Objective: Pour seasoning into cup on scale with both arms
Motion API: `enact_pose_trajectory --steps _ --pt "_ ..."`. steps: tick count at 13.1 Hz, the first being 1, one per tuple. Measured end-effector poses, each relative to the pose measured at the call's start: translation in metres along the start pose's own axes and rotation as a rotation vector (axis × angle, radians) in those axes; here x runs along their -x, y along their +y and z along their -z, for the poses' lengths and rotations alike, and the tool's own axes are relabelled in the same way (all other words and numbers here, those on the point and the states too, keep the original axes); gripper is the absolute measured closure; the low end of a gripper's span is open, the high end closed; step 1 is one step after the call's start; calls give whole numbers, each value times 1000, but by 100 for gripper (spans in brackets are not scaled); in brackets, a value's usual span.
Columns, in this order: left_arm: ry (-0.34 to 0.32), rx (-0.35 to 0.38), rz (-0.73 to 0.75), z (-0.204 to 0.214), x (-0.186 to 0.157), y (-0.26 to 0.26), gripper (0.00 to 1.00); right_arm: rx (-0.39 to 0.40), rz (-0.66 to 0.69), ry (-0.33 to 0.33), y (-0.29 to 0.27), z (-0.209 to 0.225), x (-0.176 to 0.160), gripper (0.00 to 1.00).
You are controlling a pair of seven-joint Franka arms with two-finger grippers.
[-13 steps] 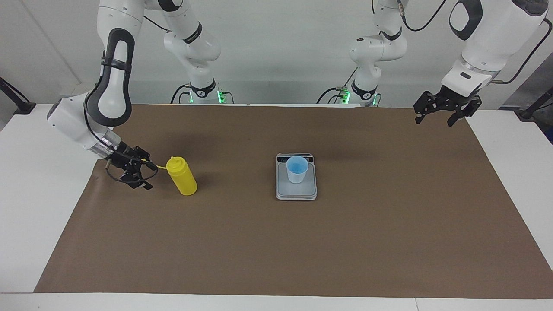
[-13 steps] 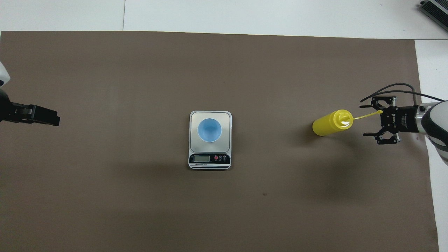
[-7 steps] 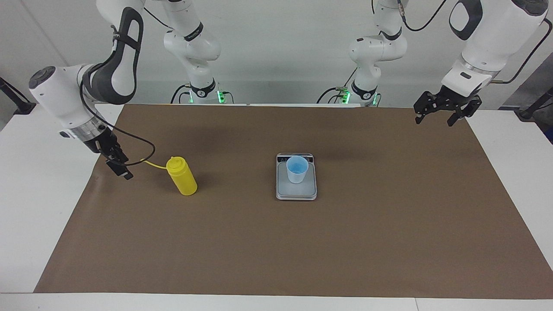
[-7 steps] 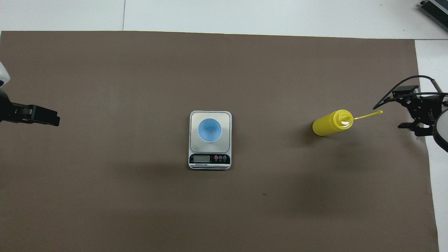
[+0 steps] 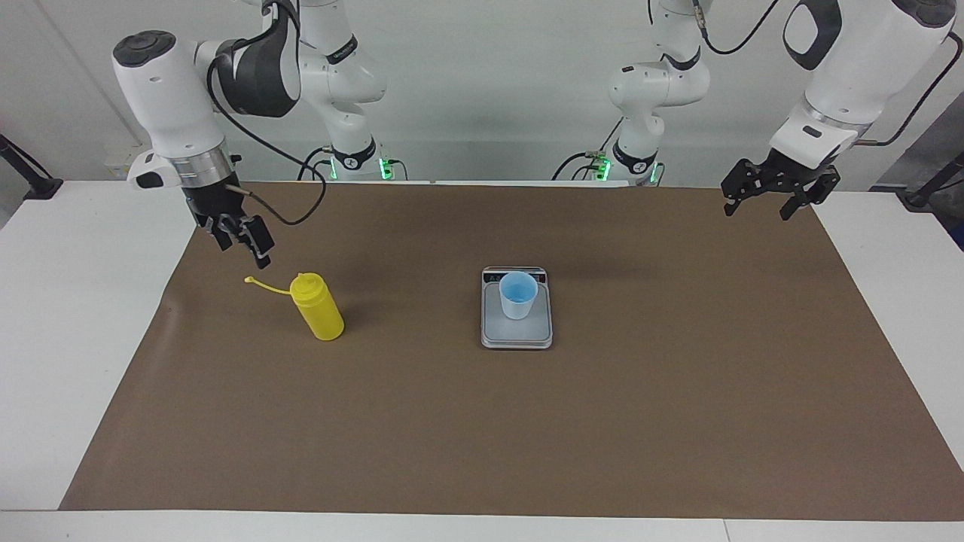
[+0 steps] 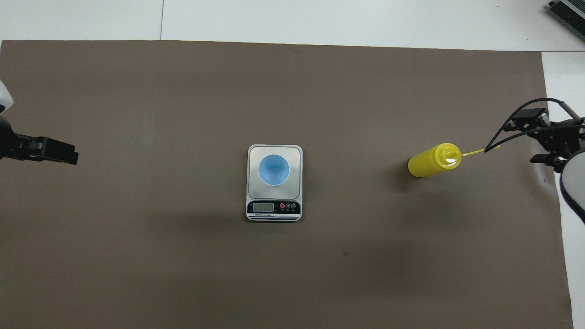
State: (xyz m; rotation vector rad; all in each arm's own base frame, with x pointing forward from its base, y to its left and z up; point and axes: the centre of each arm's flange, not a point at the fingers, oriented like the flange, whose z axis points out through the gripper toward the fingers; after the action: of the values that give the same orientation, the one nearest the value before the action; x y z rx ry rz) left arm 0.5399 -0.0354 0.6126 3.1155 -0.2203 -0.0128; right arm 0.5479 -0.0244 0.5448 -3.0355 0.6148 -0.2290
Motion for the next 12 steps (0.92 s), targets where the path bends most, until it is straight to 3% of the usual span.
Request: enact_pose_trajectory --steps 3,5,9,12 --pt "0 0 0 0 0 0 0 9 134 -58 -40 5 29 0" --pt "0 0 0 0 0 0 0 3 189 -47 -54 14 34 0" --pt "0 0 0 0 0 0 0 19 246 -45 -45 60 12 0" --pt "0 0 0 0 0 0 0 91 283 -61 -42 85 -4 0"
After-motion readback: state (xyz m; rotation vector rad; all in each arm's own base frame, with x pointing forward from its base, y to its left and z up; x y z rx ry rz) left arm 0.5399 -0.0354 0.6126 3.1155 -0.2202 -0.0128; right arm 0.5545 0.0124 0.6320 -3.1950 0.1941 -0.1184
